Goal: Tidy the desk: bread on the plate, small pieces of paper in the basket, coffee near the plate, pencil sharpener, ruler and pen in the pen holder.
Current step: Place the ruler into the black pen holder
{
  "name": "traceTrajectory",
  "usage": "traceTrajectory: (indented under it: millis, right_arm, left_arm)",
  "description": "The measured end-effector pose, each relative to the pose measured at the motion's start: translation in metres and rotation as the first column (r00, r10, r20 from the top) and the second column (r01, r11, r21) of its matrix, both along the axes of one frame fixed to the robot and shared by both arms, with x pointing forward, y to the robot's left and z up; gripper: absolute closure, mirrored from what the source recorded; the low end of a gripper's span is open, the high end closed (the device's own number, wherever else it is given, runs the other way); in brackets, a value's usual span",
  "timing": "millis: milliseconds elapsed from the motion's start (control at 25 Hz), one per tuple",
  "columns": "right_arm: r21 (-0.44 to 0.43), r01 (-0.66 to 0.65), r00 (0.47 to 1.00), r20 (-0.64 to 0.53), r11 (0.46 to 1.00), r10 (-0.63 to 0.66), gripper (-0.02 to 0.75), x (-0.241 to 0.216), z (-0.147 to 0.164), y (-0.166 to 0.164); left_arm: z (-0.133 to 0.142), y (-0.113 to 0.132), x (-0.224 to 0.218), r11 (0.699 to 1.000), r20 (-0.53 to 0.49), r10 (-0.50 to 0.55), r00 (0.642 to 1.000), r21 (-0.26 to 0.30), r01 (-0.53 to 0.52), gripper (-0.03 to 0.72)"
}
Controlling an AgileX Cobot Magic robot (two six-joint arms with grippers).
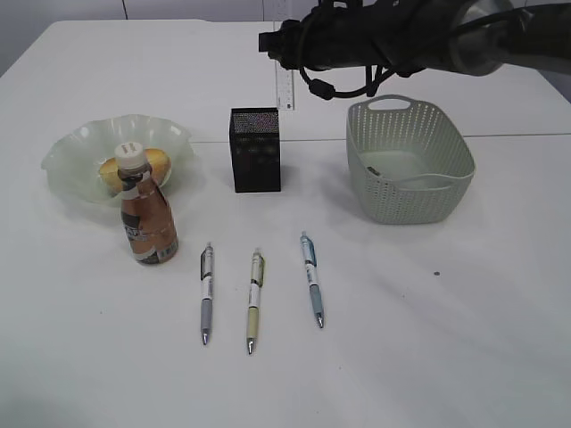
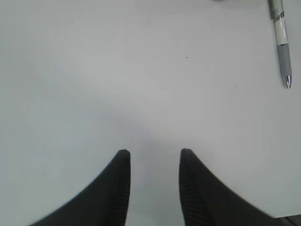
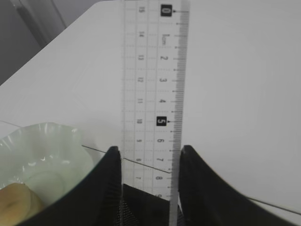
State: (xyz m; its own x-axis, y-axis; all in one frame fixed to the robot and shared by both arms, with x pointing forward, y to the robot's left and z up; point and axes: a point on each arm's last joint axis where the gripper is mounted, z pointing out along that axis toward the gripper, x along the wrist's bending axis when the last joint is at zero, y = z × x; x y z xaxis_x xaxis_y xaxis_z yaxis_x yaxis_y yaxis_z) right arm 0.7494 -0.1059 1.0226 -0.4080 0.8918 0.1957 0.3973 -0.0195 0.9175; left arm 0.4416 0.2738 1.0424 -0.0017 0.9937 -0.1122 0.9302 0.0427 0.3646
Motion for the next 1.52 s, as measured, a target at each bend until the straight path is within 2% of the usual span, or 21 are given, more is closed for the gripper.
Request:
traceTrajectory:
  millis: [120,320,440,680,840,1040,1320,1400,1520]
  right_arm:
    - [-0.011,-0.050,0.999,0.012,0.999,0.050,0.468,0.000,-0.004,0.004]
    - [0.079,-0.098,0.994,0.063,0.992,0.093,0.468,0.004,-0.013,0.011]
    - [0.049,-0.116,0.987,0.120,0.992,0.109,0.468,0.006,-0.015,0.011]
    - [0.062,-0.220,0.968,0.138,0.974,0.210,0.468,0.008,-0.030,0.021]
    - [0.037,-0.228,0.966,0.130,0.973,0.222,0.468,0.009,-0.042,0.022]
    - [-0.009,-0.238,0.959,0.156,0.971,0.237,0.468,0.010,-0.042,0.021]
    - [-0.019,-0.241,0.957,0.161,0.970,0.241,0.466,0.010,-0.042,0.021]
    - [-0.019,-0.241,0.957,0.159,0.970,0.241,0.447,0.010,-0.043,0.021]
    - [-0.020,-0.241,0.958,0.153,0.970,0.241,0.378,0.011,-0.047,0.021]
  left_arm:
    - [0.000,0.000,0.000,1.000,0.000,0.000,1.000,0.000,0.000,0.431]
    - [0.000,0.000,0.000,1.000,0.000,0.000,1.000,0.000,0.000,0.432]
    - [0.000,0.000,0.000,1.000,0.000,0.000,1.000,0.000,0.000,0.433]
    - [0.000,0.000,0.000,1.000,0.000,0.000,1.000,0.000,0.000,0.433]
    - [0.000,0.000,0.000,1.000,0.002,0.000,1.000,0.000,0.000,0.433]
    - [0.000,0.000,0.000,1.000,0.006,0.000,1.000,0.000,0.000,0.433]
    - [0.000,0.000,0.001,1.000,0.012,0.002,1.000,-0.003,-0.002,0.433]
    - [0.000,0.000,0.001,1.000,0.013,0.002,1.000,-0.004,-0.002,0.433]
    - [0.000,0.000,0.001,1.000,0.013,0.002,1.000,-0.006,-0.002,0.433]
